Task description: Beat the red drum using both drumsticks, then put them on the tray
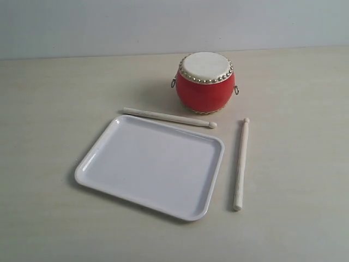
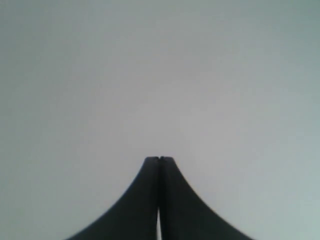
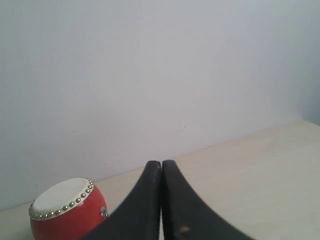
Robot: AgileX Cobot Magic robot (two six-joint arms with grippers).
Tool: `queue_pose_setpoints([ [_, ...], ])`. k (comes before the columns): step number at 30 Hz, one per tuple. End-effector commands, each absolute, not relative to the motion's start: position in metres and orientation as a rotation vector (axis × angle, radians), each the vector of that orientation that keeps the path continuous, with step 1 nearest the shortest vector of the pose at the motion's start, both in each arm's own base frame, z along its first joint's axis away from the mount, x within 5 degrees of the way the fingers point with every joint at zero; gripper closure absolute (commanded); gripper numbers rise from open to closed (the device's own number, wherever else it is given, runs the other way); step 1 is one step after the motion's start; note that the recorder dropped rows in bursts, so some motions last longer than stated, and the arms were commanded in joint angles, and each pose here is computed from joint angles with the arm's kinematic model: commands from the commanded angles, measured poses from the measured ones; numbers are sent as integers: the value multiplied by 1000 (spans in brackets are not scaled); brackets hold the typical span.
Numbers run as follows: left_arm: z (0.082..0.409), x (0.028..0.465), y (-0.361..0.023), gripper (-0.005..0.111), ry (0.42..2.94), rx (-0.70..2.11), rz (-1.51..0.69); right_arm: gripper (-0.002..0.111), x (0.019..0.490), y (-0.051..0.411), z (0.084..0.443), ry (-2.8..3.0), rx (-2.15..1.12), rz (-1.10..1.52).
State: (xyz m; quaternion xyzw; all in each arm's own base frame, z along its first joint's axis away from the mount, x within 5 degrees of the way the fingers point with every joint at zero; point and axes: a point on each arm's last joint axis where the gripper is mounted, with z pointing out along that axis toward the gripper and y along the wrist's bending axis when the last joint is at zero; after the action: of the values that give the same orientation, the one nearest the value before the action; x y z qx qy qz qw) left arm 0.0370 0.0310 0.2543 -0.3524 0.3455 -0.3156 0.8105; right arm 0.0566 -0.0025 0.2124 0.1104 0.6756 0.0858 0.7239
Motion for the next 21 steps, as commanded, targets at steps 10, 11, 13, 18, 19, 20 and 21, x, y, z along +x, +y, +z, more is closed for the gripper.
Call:
queue_pose_setpoints([
  [10, 436, 176, 8, 107, 1037, -277, -374, 108, 56, -3, 211, 1486, 243, 184],
  [11, 445, 203, 5, 107, 1189, -212, -292, 108, 56, -3, 211, 1486, 243, 184],
  [13, 462, 242, 6, 107, 1362, -108, -116, 108, 56, -3, 211, 1486, 243, 184],
  [18, 461, 314, 24, 107, 1685, -28, 242, 108, 56, -3, 211, 1486, 243, 184],
  [19, 458, 323, 26, 107, 1734, -1, 298, 108, 56, -3, 211, 1486, 243, 184],
  [20, 450, 333, 28, 107, 1813, 52, 374, 108, 56, -3, 211, 1486, 243, 184],
  [21, 440, 344, 28, 107, 1895, 123, 444, 108, 56, -3, 211, 1486, 243, 184],
])
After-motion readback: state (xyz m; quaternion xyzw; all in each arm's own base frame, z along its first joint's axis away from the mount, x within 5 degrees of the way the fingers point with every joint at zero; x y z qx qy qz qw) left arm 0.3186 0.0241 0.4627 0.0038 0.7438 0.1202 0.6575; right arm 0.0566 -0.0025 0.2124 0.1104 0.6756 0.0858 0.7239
